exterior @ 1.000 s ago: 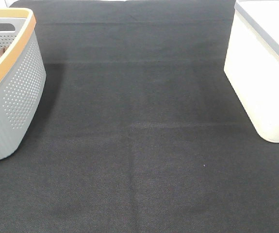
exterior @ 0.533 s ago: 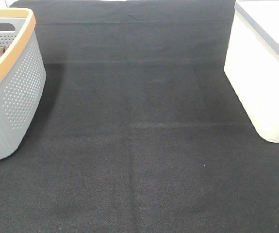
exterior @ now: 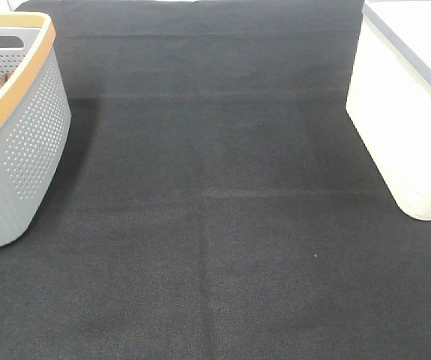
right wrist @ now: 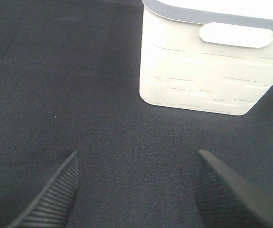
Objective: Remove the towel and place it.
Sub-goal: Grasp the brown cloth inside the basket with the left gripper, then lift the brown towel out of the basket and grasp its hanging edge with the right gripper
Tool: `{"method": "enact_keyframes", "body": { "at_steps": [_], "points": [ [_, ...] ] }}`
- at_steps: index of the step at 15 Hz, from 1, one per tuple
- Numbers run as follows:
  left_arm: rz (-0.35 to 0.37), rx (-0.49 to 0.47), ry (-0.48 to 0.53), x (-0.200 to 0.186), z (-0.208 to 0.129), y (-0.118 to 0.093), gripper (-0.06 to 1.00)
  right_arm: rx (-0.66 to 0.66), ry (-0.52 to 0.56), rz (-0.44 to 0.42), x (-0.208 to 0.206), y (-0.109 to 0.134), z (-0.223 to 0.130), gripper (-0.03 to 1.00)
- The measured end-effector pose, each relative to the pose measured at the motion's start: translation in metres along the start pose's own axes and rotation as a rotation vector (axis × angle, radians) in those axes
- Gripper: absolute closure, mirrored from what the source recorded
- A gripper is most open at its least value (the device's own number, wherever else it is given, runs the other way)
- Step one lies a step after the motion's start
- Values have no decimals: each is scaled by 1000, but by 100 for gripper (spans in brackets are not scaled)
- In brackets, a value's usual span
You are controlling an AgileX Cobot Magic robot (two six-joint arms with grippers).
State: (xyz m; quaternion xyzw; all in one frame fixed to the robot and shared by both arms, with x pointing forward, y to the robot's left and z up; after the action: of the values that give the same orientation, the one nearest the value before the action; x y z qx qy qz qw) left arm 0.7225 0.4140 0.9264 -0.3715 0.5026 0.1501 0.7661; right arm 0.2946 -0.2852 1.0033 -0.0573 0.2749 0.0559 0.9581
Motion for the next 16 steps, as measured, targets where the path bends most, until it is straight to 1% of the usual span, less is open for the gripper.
{"method": "enact_keyframes", "body": {
  "at_steps": [1, 3, 6, 8, 10, 12, 13, 16],
  "points": [
    [-8, 7, -4, -1, 1, -2, 94, 0, 0, 0, 0, 0, 0, 32],
    [-62, 68, -30, -12, 9, -17, 94, 0, 0, 0, 0, 0, 0, 32],
    [-175, 157, -47, -46, 19, -53, 94, 0, 0, 0, 0, 0, 0, 32],
    [-259, 190, -77, -73, 24, -76, 94, 0, 0, 0, 0, 0, 0, 32],
    [-365, 205, -131, -105, 29, -102, 94, 0, 0, -1, 0, 0, 0, 32],
    [-499, 237, -176, -139, 30, -130, 94, 0, 0, -1, 0, 0, 0, 32],
    [-612, 263, -198, -166, 25, -149, 94, 0, 0, -1, 0, 0, 0, 32],
    [-822, 276, -216, -209, 13, -178, 94, 0, 0, -1, 0, 0, 0, 33]
  ]
}}
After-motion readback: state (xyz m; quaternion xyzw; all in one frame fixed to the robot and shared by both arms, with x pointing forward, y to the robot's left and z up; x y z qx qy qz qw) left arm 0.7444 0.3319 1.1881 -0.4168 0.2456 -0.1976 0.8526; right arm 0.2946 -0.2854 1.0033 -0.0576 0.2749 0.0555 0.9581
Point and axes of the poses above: a point on each arm's last joint axis where the gripper is mounted, x pointing out along that axis toward the gripper, y along the wrist's bending axis when the last joint is at zero, z = x × y, the point moved 8 cm from there along x, pointing out along that axis toward the gripper, and after that the axes turned 1 degree about -x, right-handed, at the moved point
